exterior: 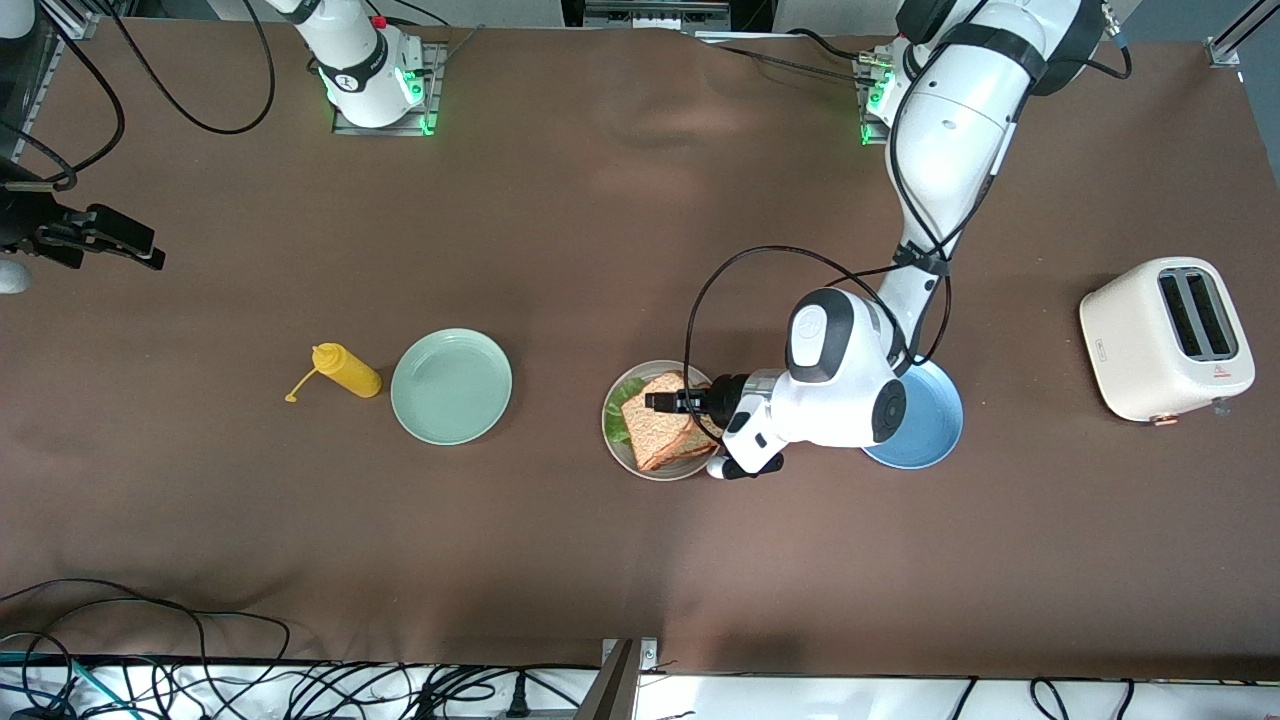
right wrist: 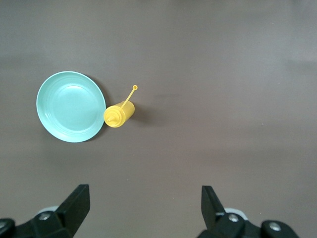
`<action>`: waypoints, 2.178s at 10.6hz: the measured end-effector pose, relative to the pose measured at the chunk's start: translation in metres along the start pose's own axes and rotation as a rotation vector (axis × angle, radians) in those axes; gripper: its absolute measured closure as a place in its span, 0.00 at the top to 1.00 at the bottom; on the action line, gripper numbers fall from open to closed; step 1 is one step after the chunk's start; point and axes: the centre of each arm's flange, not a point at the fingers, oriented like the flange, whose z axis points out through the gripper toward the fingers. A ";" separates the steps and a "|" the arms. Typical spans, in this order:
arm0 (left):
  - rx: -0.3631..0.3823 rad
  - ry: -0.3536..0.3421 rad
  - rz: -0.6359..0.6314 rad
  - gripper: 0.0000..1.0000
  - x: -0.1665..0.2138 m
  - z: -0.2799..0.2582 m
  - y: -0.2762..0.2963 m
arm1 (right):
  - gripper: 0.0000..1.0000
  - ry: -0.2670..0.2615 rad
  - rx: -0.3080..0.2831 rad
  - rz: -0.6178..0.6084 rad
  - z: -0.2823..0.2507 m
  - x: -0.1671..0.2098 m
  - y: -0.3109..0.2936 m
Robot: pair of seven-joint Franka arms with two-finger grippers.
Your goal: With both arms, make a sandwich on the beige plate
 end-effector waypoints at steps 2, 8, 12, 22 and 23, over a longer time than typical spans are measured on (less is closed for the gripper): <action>-0.006 0.016 -0.015 0.99 0.008 -0.012 -0.009 | 1.00 0.001 0.000 0.000 0.000 0.000 0.000; 0.027 0.042 -0.041 1.00 0.029 -0.056 -0.042 | 1.00 0.003 0.000 0.000 -0.001 0.000 0.000; 0.206 0.032 0.002 1.00 0.020 -0.154 -0.048 | 1.00 0.005 0.000 0.000 -0.002 0.000 0.000; 0.773 0.095 -0.019 1.00 -0.076 -0.389 -0.058 | 1.00 0.012 -0.001 -0.001 -0.006 0.000 0.000; 0.804 0.109 -0.011 1.00 -0.086 -0.398 -0.049 | 1.00 0.013 -0.001 -0.001 -0.006 0.001 0.000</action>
